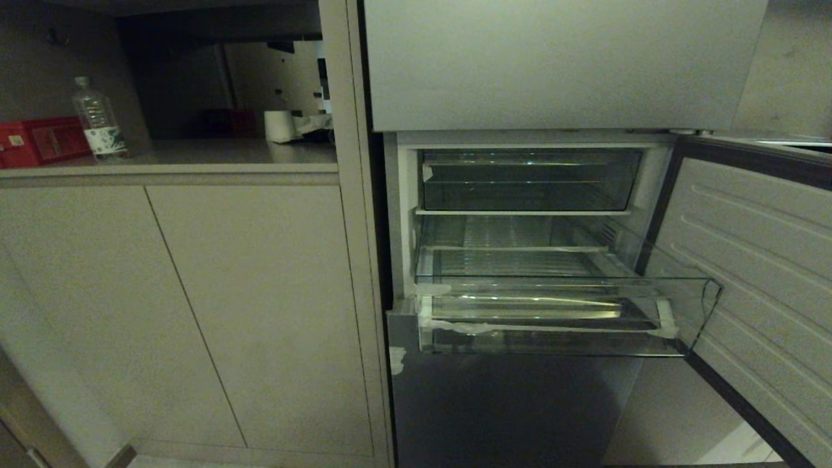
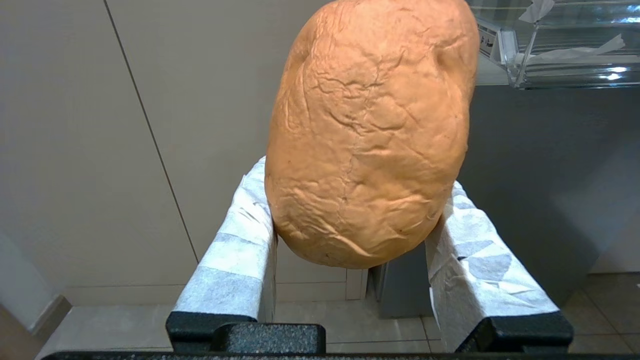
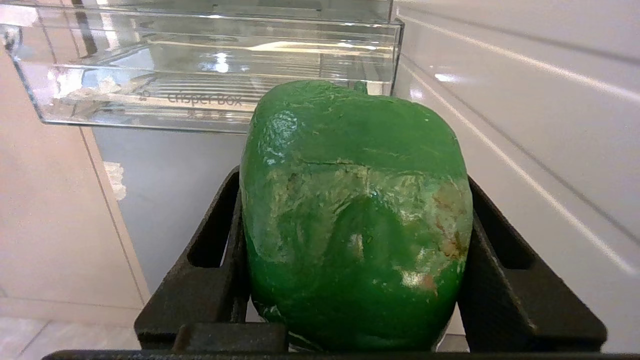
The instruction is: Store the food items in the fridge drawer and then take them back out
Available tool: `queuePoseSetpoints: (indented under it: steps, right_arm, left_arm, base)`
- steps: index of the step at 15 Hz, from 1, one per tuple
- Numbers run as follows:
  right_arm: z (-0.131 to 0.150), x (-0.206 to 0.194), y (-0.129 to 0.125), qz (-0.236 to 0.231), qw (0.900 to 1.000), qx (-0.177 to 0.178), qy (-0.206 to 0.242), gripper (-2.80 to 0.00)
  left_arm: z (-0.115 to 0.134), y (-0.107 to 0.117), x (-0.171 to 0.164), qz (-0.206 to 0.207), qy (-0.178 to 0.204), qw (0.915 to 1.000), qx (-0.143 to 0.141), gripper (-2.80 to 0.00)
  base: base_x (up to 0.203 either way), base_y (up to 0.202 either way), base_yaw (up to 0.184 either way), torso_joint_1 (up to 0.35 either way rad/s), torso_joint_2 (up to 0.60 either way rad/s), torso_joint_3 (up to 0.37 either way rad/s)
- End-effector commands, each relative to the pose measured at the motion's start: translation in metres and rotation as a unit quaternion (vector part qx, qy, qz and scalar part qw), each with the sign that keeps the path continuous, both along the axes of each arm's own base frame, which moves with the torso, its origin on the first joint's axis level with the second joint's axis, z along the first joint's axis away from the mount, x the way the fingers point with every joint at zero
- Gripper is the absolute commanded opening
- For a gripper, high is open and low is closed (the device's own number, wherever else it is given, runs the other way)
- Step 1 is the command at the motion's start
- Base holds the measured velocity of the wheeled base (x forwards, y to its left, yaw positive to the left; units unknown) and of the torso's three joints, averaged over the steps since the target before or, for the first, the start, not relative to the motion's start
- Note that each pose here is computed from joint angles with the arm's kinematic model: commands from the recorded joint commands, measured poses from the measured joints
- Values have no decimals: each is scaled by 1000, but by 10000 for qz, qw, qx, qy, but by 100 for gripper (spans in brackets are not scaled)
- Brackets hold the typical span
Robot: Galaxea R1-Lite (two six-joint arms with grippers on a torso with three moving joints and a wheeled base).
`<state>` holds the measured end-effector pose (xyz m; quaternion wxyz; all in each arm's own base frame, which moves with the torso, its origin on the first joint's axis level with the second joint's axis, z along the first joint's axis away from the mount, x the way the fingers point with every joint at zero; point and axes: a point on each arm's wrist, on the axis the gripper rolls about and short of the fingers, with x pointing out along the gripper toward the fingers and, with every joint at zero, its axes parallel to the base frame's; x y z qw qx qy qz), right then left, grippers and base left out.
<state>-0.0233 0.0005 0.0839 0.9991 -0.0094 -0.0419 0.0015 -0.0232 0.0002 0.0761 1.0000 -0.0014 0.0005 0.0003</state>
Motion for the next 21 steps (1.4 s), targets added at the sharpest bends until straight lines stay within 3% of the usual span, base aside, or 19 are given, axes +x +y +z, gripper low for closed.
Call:
queuePoseSetpoints:
  steps: [1,4,5,7,9,10,13,15,18,21]
  right_arm:
    - [-8,3,0,4,9999,-2,159,-280]
    - [-8,3,0,5,9999,12,159,-280]
    - [-8,3,0,6,9999,28,159,-280]
    - [-8,3,0,2,9999,-23,151,-280]
    - [-8,3,0,4,9999,6,151,-280]
    - [-8,3,0,4,9999,-2,151,-280]
    - [-8,3,0,0,9999,37,151,-280]
    - [-8,3,0,-1,9999,37,151,-280]
    - [-8,3,0,-1,9999,46,151,-280]
    - [-8,3,0,0,9999,52,151,-280]
  left_arm:
    - [0,0,0,-3,2,10000,-2,-280]
    - [1,0,0,-18,-19,9999,101,-280]
    - [10,0,-3,-62,-189,9997,138,-280]
    - [46,-2,-9,-450,-510,9976,106,-280]
    - [81,-4,1,-947,-305,9950,-119,-280]
    - [95,-5,13,-1194,-30,9925,-268,-280]
    - [123,-10,77,-1634,1081,9776,-767,-280]
    - [127,-16,141,-1713,1665,9661,-979,-280]
    - [114,-26,242,-1698,1977,9593,-1083,-280]
    - [105,-38,327,-1743,1692,9647,-1019,-280]
  base:
    - [0,0,0,0,0,0]
    - [0,0,0,0,0,0]
    - [0,0,0,0,0,0]
    - [0,0,0,0,0,0]
    - [0,0,0,0,0,0]
    - [0,0,0,0,0,0]
    - [0,0,0,0,0,0]
    - [0,0,0,0,0,0]
    - [0,0,0,0,0,0]
    - [0,0,0,0,0,0]
